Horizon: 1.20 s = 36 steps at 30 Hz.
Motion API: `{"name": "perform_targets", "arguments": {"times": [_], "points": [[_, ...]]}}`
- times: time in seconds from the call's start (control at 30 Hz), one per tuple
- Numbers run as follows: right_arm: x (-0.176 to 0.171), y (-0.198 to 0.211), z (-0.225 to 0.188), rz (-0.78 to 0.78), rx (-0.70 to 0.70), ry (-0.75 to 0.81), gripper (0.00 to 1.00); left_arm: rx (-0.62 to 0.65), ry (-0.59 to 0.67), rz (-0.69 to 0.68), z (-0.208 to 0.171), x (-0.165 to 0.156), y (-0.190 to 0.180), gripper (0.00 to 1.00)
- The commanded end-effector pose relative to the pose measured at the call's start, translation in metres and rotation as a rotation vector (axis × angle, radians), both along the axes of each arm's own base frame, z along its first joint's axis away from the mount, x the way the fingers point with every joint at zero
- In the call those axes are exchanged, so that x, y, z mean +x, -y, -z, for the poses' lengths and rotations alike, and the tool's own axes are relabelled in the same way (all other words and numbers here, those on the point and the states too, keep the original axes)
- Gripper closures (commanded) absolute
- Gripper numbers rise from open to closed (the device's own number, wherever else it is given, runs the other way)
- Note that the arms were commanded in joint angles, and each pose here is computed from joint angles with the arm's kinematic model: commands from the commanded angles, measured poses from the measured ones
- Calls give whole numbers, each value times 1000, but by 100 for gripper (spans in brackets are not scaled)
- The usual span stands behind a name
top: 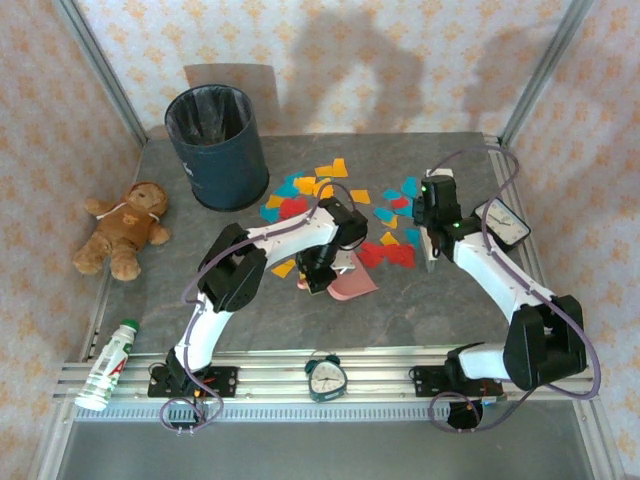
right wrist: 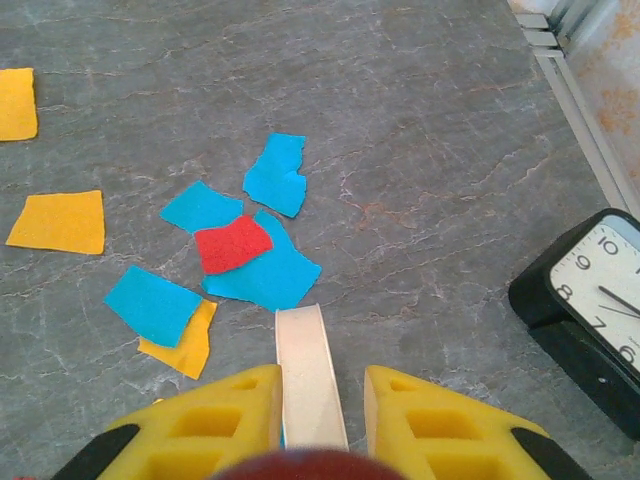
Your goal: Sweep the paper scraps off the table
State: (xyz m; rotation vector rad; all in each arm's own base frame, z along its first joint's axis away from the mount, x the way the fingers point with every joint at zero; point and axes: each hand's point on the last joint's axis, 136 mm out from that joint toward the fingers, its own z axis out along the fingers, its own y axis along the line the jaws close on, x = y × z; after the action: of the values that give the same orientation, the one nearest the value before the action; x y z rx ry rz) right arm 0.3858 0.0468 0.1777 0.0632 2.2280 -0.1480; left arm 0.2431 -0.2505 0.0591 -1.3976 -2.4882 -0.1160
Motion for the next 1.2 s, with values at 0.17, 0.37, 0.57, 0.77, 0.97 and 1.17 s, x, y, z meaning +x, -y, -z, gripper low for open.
{"name": "perform_targets", "arguments": {"times": [0.17, 0.37, 0.57, 0.77, 0.97, 1.17], "points": [[-4, -19, 17, -69, 52, -30, 100, 16, -44, 37, -2, 2, 6, 100], [-6, -33, 21, -120, 80, -40, 100, 9, -48, 42, 0, 10, 15, 100], [-9, -53, 22, -193, 86, -48, 100, 5, -42, 39, 2, 18, 22, 100], [-15, -71, 22, -259, 106, -60, 100, 4, -40, 28, 4, 24, 26, 100], [-22, -93, 17, -347, 143, -68, 100, -1, -39, 30, 4, 26, 28, 100], [-27, -113, 1, -415, 184, -51, 100, -4, -43, 34, 4, 26, 29, 100]]}}
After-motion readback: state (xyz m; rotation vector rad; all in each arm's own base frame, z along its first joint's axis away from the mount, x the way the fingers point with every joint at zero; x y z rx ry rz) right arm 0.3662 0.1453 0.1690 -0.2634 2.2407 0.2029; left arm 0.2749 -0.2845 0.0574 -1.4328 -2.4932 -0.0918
